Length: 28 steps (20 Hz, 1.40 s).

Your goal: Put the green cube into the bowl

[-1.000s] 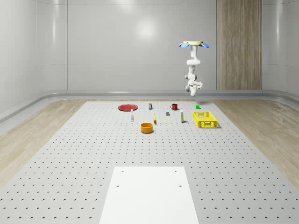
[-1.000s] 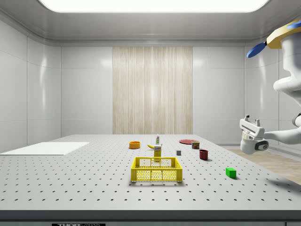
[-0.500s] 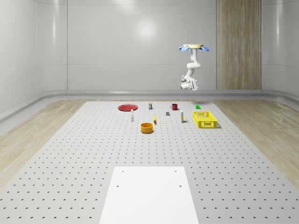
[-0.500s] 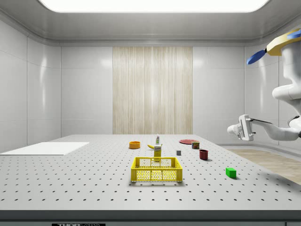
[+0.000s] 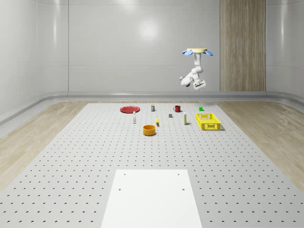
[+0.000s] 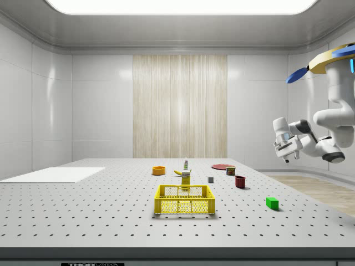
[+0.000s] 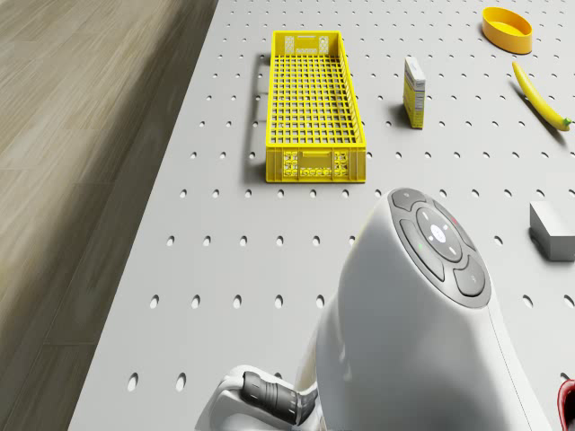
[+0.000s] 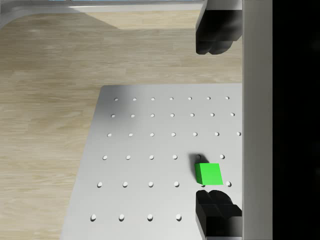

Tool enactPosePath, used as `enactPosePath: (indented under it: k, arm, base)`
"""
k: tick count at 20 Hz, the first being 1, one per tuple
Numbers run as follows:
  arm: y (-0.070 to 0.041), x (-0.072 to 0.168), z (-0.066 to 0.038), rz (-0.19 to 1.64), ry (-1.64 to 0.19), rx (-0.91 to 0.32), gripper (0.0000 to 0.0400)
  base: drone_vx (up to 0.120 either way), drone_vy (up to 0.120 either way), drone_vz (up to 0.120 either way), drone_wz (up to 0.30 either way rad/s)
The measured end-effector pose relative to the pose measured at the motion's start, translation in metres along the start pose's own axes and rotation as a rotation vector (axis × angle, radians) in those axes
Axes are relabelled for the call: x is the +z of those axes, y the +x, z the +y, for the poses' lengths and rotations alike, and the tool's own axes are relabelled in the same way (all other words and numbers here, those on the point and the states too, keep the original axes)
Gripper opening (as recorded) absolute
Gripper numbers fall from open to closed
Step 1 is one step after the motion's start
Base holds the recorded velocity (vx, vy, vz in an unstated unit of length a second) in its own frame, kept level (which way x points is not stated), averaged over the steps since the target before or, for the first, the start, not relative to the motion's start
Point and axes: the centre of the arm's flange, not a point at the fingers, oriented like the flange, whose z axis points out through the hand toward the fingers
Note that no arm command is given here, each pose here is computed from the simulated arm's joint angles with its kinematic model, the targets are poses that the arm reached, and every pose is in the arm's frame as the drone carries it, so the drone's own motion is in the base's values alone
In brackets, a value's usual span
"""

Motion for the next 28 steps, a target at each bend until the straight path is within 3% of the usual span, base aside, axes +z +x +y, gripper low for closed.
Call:
enactPosePath:
  k: [6,12,28]
  arm:
    - [-0.015,0.002,-0.015,0.159,-0.153,-0.005,0.0400]
    - [-0.021,0.003,-0.020,0.214,-0.204,-0.007,0.0400]
    - [-0.023,0.004,-0.023,0.241,-0.229,-0.008,0.0400]
  base:
    - [0.120,0.000,-0.120,0.000]
    - [0.113,-0.113,-0.120,0.000]
    - [0.000,0.013,-0.120,0.000]
